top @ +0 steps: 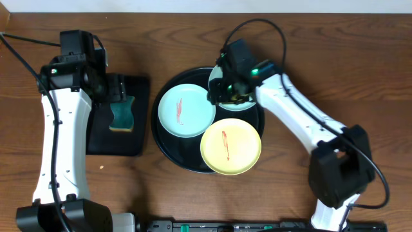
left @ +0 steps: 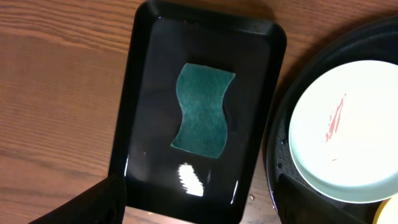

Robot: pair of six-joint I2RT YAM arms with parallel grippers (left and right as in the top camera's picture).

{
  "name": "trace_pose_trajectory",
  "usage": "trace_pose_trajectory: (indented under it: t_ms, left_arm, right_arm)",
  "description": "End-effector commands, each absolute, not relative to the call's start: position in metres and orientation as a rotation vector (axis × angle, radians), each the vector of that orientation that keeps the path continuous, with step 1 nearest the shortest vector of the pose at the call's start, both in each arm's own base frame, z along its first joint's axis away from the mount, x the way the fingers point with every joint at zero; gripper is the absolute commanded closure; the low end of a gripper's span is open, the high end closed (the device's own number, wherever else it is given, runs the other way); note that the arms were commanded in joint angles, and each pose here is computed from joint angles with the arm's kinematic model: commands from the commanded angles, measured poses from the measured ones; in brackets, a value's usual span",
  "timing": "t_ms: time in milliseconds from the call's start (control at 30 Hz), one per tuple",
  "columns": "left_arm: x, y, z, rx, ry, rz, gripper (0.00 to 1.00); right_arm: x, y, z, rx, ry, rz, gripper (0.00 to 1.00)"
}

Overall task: Clean dirty plates on tray and stack at the side
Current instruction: 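Reach the right gripper to the top pale green plate's rim and grasp it, then grasp the green sponge from the black tray with the left gripper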

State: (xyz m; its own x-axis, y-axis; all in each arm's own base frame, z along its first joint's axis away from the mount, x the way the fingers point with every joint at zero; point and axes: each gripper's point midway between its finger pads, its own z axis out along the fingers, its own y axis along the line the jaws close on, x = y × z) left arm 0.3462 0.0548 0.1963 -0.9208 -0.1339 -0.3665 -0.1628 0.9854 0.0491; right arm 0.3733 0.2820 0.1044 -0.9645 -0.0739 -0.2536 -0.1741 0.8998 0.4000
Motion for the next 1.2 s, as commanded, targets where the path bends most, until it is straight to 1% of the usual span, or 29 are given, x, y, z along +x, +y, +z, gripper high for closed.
trace_pose_trajectory:
  t_ms: [0,100,200,233,433,700,767,867,1000,1067,1167]
  left_arm:
    - [0.35,0.058,0.205,-0.23,2.73,0.127,0.24]
    - [0.351,0.058,0.205,-0.23,2.732,0.127,0.24]
    - [0.351,0.058,0.205,-0.23,2.731,0.127,0.24]
    - [0.351,0.058,0.205,-0.23,2.731,0.127,0.23]
    - [0.351,0.058,0.205,-0.23,2.729,0.127,0.23]
    - [0.351,0.058,0.203,-0.229,2.732,0.127,0.23]
    - [0.352,0.058,0.202,-0.229,2.736,0.127,0.24]
    - [0.353,0.058,0.198,-0.23,2.746,0.127,0.24]
    - [0.355,0.059,0.189,-0.23,2.774,0.126,0.24]
    - [0.356,0.059,0.183,-0.231,2.79,0.126,0.24]
    - [0.358,0.059,0.174,-0.231,2.816,0.125,0.24]
  right_arm:
    - [0.381,0.279,0.081,-0.026,2.85,0.45,0.5]
    - [0.381,0.287,0.064,-0.041,2.867,0.44,0.56]
    - [0.382,0.29,0.051,-0.045,2.874,0.422,0.71]
    - [0.382,0.29,0.047,-0.045,2.88,0.419,0.74]
    - [0.38,0.288,0.022,-0.031,2.929,0.381,0.76]
    - [0.38,0.291,0.011,-0.037,2.933,0.377,0.76]
    - [0.379,0.291,0.006,-0.043,2.941,0.367,0.79]
    - [0.376,0.292,0.0,-0.047,2.954,0.357,0.87]
    - [0.375,0.291,-0.005,-0.047,2.964,0.349,0.93]
    - [0.374,0.291,-0.006,-0.048,2.965,0.342,0.99]
    - [0.374,0.287,-0.008,-0.051,2.956,0.294,0.99]
